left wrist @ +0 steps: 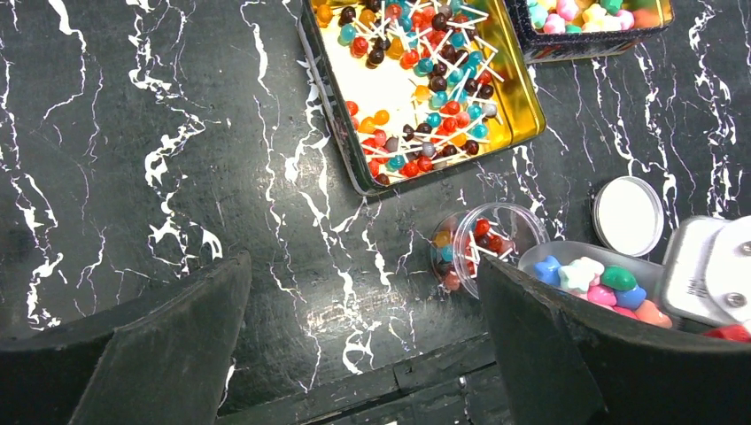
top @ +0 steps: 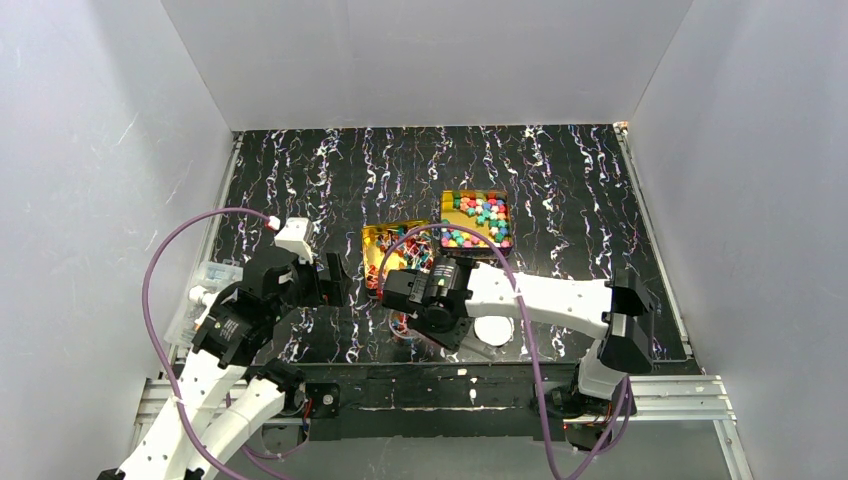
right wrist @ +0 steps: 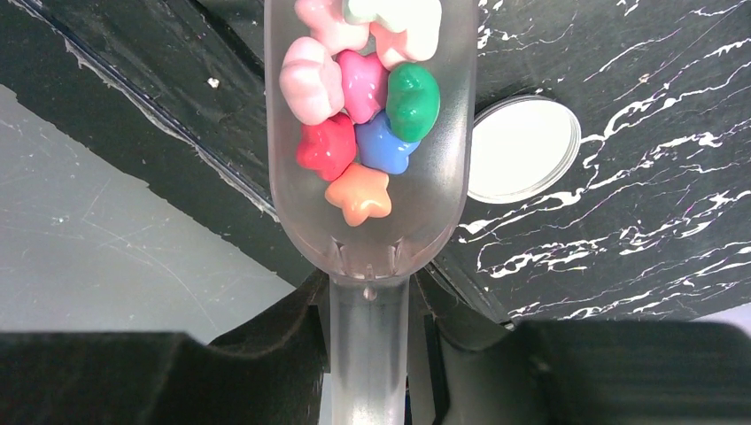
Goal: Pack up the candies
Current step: Place the fake candies in the packing bottle, then scoop the fake candies from the storage box.
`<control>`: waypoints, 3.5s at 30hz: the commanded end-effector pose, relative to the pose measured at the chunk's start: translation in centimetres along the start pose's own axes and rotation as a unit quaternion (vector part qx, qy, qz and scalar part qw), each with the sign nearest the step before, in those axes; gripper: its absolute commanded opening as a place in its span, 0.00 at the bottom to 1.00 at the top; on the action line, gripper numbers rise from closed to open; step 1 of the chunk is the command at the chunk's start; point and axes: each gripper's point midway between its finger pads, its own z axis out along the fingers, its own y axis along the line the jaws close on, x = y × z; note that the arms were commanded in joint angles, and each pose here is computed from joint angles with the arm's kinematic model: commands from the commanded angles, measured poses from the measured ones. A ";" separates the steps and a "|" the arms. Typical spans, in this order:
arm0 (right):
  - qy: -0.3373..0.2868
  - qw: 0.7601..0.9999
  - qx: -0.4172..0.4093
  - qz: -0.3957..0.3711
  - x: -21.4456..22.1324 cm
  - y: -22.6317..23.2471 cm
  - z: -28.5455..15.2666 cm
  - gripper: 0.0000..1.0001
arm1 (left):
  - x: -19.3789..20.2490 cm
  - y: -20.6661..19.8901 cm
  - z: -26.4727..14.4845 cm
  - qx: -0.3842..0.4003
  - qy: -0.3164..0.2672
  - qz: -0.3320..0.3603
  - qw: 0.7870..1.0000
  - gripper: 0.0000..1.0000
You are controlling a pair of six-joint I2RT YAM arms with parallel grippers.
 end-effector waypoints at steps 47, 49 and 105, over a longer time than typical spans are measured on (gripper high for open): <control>0.058 0.993 -0.066 0.080 1.5 -0.5 -2.7 0.01 | 0.2 -0.8 -0.6 0.026 -0.001 -0.003 1.000 0.98; 0.051 0.993 -0.067 0.081 1.0 -0.4 -3.0 0.01 | 0.2 -0.8 -0.6 0.027 -0.002 -0.003 1.000 0.98; -0.046 0.979 0.099 0.170 -1.4 -15.6 -5.6 0.01 | 1.1 -1.3 0.4 0.040 0.034 -0.002 0.999 0.98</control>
